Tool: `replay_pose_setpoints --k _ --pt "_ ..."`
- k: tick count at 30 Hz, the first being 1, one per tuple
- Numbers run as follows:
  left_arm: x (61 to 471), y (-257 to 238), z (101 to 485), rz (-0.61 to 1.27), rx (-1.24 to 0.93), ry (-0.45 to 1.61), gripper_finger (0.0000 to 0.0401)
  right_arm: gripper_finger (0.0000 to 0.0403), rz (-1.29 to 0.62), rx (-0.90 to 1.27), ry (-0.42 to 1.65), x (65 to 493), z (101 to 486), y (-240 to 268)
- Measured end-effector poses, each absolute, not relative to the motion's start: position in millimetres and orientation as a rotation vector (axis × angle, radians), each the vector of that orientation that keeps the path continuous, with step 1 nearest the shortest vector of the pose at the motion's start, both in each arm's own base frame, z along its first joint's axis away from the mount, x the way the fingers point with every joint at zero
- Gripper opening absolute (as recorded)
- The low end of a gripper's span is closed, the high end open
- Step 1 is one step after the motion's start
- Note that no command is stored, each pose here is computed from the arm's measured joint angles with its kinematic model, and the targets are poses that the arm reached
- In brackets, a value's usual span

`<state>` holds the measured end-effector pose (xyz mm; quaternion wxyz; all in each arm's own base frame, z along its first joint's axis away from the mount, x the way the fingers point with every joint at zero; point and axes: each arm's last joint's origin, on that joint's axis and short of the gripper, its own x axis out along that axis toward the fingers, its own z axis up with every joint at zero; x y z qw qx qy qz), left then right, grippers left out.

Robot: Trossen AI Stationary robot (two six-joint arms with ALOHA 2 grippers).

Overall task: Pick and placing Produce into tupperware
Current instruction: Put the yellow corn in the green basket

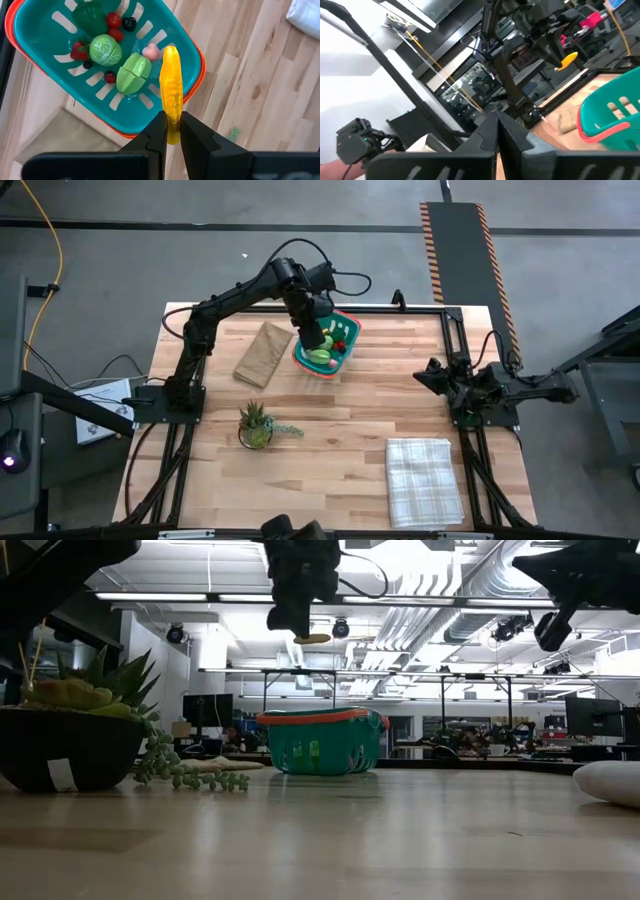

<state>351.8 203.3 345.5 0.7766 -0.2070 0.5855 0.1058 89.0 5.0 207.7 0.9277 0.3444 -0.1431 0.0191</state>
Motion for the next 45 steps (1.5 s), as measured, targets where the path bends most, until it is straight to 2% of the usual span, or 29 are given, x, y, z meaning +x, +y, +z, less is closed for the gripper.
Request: replay_pose_setpoints --k 19,35,45 --pt "351 223 340 0.273 -0.363 1.226 0.0037 0.0001 -0.121 0.707 -0.224 91 197 2" --pt "362 230 267 0.285 -0.415 1.297 0.0037 0.0001 -0.144 0.719 -0.242 91 198 1" --pt "364 231 244 0.290 -0.440 1.293 0.0037 0.0001 -0.145 0.690 -0.239 91 198 1"
